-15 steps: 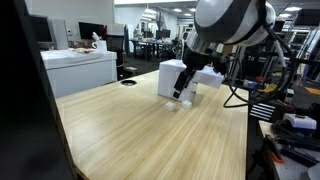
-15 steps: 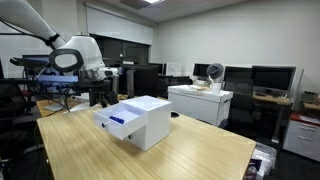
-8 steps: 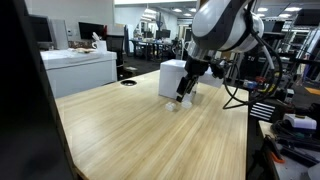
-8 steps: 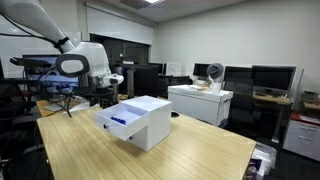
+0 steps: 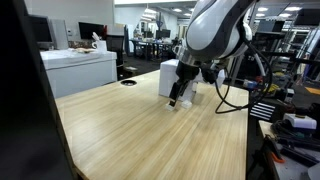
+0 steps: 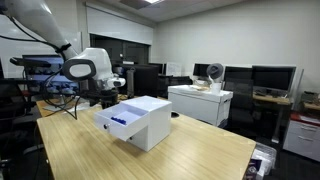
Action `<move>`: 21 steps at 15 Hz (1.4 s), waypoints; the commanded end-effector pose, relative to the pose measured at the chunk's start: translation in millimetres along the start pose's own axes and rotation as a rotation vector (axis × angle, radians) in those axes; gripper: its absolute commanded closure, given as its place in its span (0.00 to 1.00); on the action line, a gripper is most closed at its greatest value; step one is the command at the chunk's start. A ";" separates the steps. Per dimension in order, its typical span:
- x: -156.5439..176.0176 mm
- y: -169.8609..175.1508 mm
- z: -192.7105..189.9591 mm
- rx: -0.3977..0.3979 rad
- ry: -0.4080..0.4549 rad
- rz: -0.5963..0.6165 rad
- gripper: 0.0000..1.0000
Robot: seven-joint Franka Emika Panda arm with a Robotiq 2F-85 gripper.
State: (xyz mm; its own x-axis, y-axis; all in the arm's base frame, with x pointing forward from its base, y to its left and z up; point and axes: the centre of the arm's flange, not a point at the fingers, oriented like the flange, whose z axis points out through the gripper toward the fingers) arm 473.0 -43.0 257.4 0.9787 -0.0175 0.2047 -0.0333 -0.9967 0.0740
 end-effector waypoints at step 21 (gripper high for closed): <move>36.8 -1.1 53.1 0.083 -0.031 0.122 0.47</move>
State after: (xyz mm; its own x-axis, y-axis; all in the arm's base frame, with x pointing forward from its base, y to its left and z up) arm 514.2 -44.0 217.5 0.9690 -0.1542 0.1931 -0.1497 -0.9880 -0.0378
